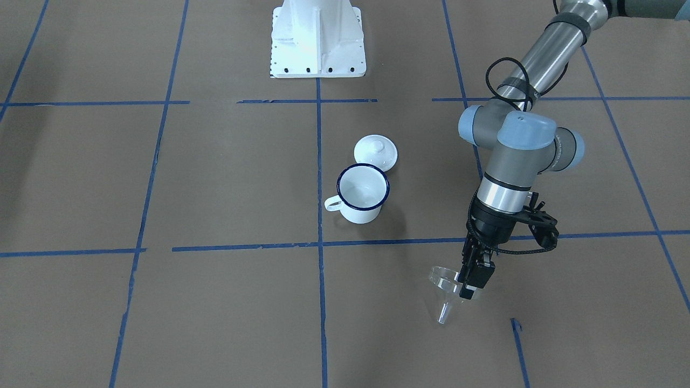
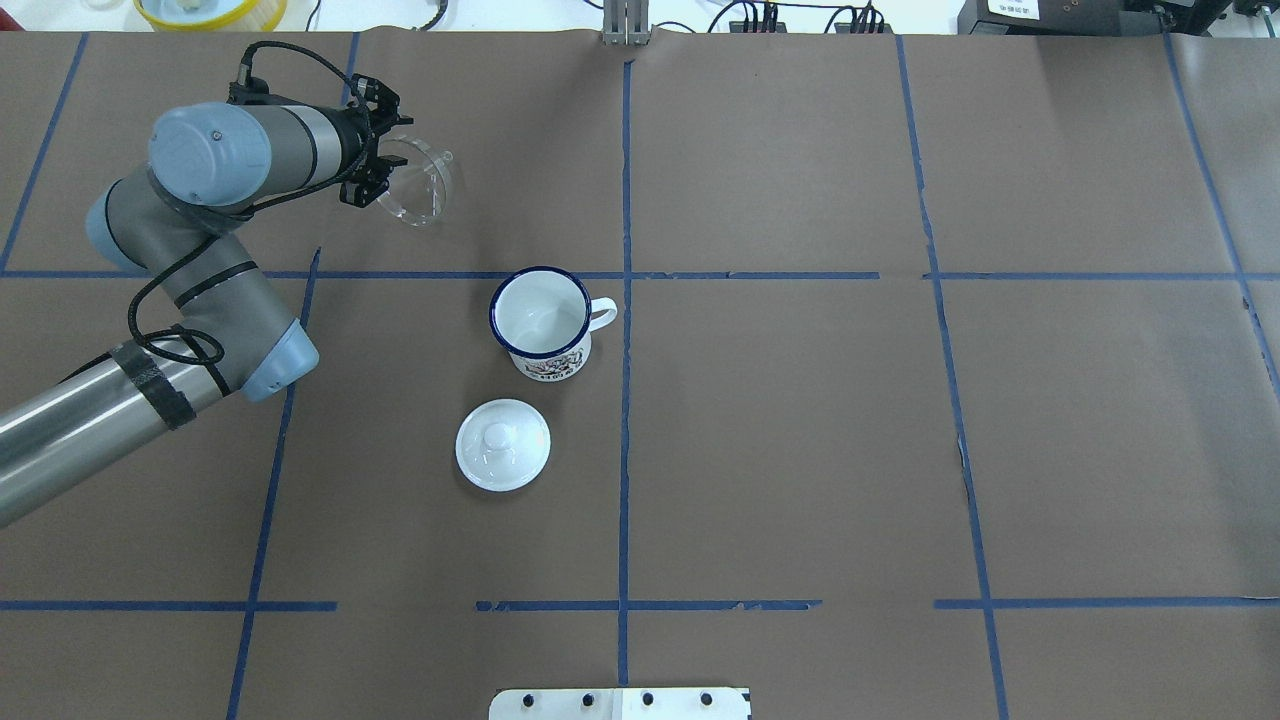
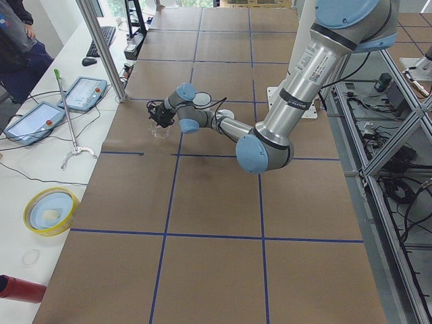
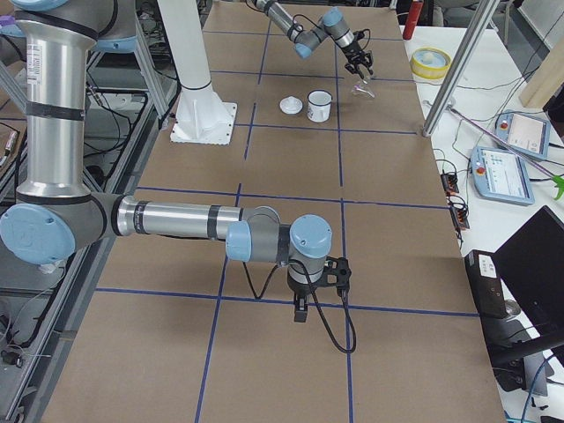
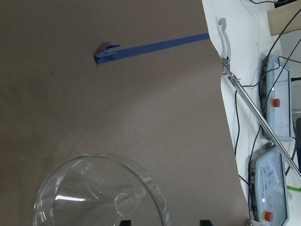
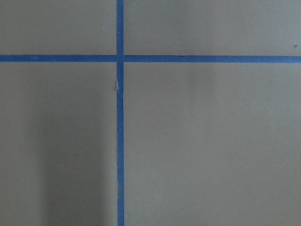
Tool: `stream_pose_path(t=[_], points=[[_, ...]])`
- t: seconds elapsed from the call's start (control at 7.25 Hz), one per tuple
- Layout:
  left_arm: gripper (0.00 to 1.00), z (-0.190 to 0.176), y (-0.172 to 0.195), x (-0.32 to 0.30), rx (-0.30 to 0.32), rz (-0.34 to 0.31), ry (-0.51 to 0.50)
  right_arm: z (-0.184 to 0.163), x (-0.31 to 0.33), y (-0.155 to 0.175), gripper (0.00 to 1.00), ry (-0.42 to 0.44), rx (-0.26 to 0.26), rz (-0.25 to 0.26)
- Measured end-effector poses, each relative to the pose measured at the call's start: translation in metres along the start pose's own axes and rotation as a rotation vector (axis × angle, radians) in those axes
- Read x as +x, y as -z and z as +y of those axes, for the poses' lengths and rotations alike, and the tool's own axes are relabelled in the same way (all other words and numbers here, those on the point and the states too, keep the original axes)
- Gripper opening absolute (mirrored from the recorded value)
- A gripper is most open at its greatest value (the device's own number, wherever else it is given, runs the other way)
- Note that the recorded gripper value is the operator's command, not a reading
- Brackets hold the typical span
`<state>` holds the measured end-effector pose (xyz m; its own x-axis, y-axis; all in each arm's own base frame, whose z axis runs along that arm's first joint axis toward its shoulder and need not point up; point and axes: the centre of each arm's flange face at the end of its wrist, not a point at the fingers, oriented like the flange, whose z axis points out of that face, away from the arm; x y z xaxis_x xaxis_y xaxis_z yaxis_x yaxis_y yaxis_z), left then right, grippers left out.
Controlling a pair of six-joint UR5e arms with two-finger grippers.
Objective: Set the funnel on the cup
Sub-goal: 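Grasp the funnel rim with the left gripper and lift it, then carry the funnel over the mug and lower it into the mug opening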
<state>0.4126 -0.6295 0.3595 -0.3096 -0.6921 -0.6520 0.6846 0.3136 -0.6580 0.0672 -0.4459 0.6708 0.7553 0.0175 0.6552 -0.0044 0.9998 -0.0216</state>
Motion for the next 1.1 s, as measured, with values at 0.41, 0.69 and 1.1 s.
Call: stream_pose_path(t=[0.41, 0.69, 1.1], points=[[0.00, 0.001, 0.001, 0.004, 0.009, 0.018, 0.013, 0.000, 0.000, 0.000, 1.00, 0.000, 0.000, 0.000], [0.00, 0.011, 0.014, 0.016, -0.014, 0.041, 0.005, 0.000, 0.000, 0.000, 1.00, 0.000, 0.000, 0.000], [0.00, 0.057, 0.098, 0.073, -0.069, -0.041, -0.043, 0.000, 0.000, 0.000, 1.00, 0.000, 0.000, 0.000]])
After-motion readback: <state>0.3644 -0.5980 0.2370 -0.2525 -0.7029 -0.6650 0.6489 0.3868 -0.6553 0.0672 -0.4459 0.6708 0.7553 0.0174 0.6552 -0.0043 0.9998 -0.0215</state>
